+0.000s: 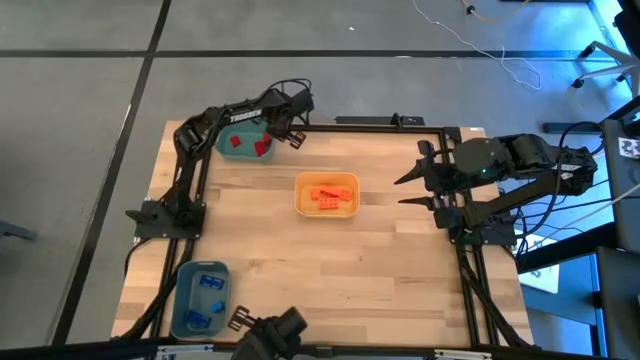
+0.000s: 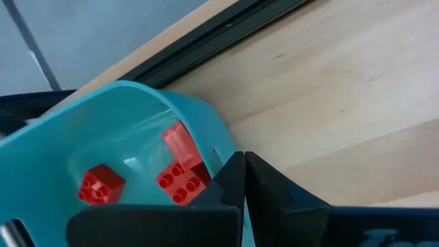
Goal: Sort & place blocks by color
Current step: Adjust the green bin, then return to Home Position
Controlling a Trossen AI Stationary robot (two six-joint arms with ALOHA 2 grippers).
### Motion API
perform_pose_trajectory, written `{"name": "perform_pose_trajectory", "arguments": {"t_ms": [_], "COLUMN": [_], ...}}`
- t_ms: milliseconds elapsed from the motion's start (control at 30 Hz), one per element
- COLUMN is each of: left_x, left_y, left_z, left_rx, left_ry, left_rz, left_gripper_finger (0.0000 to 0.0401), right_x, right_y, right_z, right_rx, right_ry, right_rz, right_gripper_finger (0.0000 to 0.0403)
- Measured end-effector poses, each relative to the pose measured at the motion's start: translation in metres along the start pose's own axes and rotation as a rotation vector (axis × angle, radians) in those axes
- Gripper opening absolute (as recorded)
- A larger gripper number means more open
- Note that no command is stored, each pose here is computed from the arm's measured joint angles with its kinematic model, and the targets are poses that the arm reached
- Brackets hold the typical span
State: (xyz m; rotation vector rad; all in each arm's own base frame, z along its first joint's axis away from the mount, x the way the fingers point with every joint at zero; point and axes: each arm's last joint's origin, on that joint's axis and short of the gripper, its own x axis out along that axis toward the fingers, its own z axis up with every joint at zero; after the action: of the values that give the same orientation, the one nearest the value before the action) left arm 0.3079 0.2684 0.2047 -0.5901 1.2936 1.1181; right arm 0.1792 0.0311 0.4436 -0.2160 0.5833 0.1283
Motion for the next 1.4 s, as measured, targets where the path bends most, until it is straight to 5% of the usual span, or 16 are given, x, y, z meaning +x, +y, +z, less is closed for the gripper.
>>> {"name": "perform_pose_trajectory", "arguments": {"t_ms": [333,633,833,1000,1067,1400], "left_x": [-0.006,-0.093,-0.185,-0.249,-0.266,-0.306], "left_y": [0.015,0.022,0.03,0.044,0.051,0.09], "left_z": [0.001,-0.019,-0.067,-0.121,-0.141,-0.216], "left_rx": [0.051,0.127,0.224,0.305,0.331,0.375], "left_ry": [0.009,-0.194,-0.415,-0.598,-0.647,-0.775], "left_rz": [0.027,-0.114,-0.31,-0.425,-0.452,-0.502], "left_gripper_finger": [0.0,0.0,0.0,0.0,0.0,0.0], "right_x": [0.0,0.0,0.0,-0.003,-0.004,-0.022], "right_y": [0.0,0.0,0.0,0.001,0.001,-0.001], "right_z": [-0.001,-0.001,-0.001,-0.007,-0.012,-0.031], "right_rx": [-0.002,0.022,0.034,0.025,0.028,0.216], "right_ry": [0.008,0.01,0.015,0.063,0.11,0.223], "right_rz": [0.002,0.004,0.002,0.007,-0.003,-0.1], "right_gripper_finger": [0.0198,0.0198,0.0175,0.0064,0.0018,0.0002]}}
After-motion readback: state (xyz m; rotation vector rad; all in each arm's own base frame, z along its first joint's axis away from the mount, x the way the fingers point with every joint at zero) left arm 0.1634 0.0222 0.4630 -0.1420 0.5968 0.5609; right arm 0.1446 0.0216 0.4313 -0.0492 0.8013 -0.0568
